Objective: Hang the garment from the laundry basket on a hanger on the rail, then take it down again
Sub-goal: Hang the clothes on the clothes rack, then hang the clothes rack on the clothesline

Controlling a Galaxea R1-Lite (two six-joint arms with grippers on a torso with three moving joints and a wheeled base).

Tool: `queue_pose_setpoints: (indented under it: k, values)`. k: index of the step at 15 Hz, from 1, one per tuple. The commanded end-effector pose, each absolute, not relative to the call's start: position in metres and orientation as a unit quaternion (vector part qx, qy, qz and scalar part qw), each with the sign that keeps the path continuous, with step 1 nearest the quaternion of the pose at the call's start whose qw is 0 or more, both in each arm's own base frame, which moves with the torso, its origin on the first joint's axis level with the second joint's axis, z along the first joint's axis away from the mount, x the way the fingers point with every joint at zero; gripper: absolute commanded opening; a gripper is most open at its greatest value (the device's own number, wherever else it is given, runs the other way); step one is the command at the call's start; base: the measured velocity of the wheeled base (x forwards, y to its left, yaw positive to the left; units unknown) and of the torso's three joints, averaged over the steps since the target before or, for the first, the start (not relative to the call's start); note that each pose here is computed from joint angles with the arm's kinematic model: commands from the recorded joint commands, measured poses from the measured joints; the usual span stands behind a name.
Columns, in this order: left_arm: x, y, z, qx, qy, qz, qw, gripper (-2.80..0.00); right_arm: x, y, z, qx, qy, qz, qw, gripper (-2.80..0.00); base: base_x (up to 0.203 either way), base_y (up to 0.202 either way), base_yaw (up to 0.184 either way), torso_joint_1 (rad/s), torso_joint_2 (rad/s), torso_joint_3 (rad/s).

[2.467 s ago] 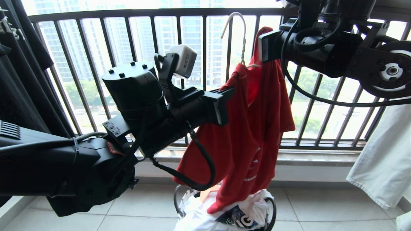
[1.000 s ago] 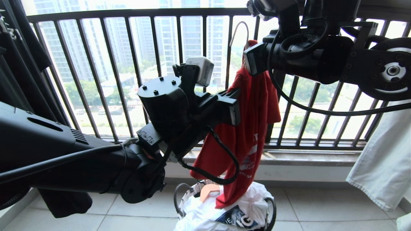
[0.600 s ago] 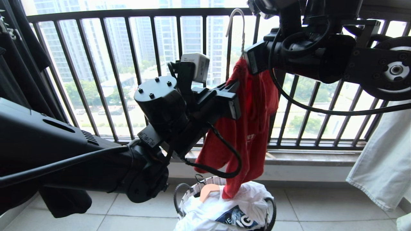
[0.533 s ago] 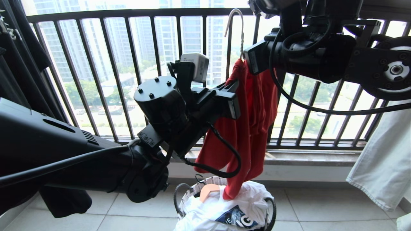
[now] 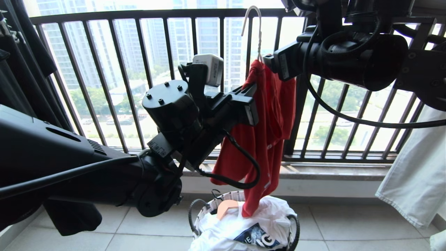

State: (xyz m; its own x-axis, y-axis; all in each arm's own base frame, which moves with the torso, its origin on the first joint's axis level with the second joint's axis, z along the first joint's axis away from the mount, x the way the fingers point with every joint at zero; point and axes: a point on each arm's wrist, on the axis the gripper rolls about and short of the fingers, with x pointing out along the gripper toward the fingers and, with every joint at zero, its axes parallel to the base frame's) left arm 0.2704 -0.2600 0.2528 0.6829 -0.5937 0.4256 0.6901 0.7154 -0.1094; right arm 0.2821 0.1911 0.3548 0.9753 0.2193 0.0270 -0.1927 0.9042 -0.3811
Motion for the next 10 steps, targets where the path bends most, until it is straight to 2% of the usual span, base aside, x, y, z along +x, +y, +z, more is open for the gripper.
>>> queue_pose_setpoints:
  k: [1, 2, 8, 10]
  values:
    - [0.271, -0.252, 0.262, -0.137, -0.198, -0.347, 0.907, -2.8, 0.268, 0.176, 0.356, -0.193, -0.031, 0.096, 0.976, 0.0, 0.0, 0.0, 0.0, 0.0, 0.0, 0.0]
    - [0.271, -0.249, 0.265, -0.139, -0.203, -0.345, 0.906, -2.8, 0.261, 0.168, 0.356, -0.194, -0.029, 0.092, 0.976, -2.8, 0.0, 0.0, 0.0, 0.0, 0.0, 0.0]
    - [0.263, -0.241, 0.276, -0.158, -0.194, -0.354, 0.901, -2.8, 0.249, 0.128, 0.363, -0.193, -0.026, 0.055, 0.979, -2.8, 0.0, 0.0, 0.0, 0.0, 0.0, 0.0]
    - [0.259, -0.238, 0.277, -0.166, -0.178, -0.376, 0.894, -2.8, 0.242, 0.115, 0.362, -0.208, 0.007, 0.071, 0.976, -2.8, 0.0, 0.0, 0.0, 0.0, 0.0, 0.0]
